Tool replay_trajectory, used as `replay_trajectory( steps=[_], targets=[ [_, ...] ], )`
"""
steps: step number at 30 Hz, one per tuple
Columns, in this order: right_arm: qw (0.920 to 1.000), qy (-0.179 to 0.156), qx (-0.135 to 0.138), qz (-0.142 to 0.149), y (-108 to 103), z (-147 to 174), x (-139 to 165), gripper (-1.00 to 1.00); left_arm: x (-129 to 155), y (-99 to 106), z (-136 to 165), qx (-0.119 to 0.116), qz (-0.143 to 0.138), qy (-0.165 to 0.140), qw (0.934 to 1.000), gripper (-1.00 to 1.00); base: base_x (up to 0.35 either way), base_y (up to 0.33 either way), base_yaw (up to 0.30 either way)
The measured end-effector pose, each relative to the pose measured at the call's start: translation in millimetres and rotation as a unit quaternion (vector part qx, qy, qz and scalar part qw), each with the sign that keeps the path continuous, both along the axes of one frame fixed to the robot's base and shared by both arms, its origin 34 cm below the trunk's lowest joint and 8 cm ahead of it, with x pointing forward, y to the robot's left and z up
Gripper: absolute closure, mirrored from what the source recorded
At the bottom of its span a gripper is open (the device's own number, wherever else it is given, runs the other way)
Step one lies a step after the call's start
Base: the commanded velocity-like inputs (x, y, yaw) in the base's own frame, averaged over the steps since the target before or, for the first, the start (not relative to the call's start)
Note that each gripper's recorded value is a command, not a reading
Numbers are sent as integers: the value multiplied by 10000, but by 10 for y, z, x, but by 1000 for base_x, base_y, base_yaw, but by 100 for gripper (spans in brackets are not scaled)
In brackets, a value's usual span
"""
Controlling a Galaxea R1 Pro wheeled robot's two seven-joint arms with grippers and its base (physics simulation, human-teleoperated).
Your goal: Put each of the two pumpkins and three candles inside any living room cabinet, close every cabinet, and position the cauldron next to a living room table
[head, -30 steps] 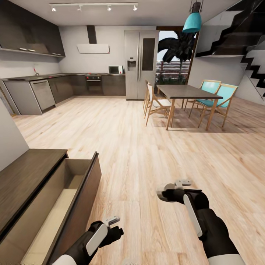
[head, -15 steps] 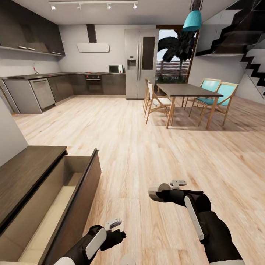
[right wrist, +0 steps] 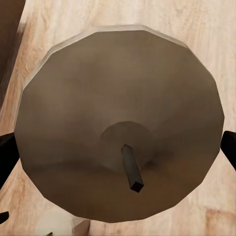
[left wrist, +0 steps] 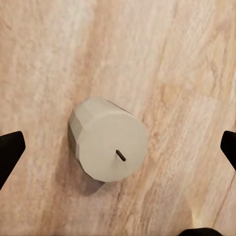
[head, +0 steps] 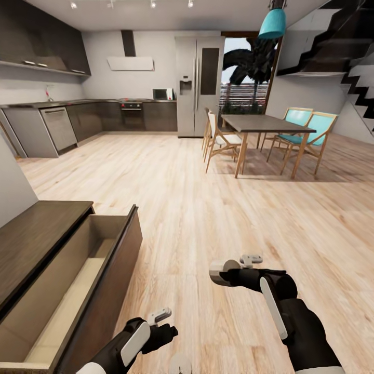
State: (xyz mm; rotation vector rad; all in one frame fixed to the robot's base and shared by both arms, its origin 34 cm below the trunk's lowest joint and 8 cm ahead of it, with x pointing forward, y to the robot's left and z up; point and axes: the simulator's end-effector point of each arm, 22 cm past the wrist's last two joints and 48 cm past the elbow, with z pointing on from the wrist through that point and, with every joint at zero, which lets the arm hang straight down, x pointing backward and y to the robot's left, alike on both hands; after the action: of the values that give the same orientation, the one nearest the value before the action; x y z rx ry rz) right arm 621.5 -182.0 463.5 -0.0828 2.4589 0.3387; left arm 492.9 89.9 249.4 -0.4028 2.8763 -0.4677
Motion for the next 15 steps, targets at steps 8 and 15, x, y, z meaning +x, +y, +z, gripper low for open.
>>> replay_trajectory(
  steps=[8, 15],
  targets=[
    [9999, 168, 7, 0, 3, -190, -19, 100, -87, -2, -141, -5, 1, 163, 9999, -100, 0, 0, 0],
    [9995, 324, 8, 0, 4, -361, -44, 100, -166, -2, -263, -4, 0, 306, 9995, -100, 0, 0, -10]
  ],
)
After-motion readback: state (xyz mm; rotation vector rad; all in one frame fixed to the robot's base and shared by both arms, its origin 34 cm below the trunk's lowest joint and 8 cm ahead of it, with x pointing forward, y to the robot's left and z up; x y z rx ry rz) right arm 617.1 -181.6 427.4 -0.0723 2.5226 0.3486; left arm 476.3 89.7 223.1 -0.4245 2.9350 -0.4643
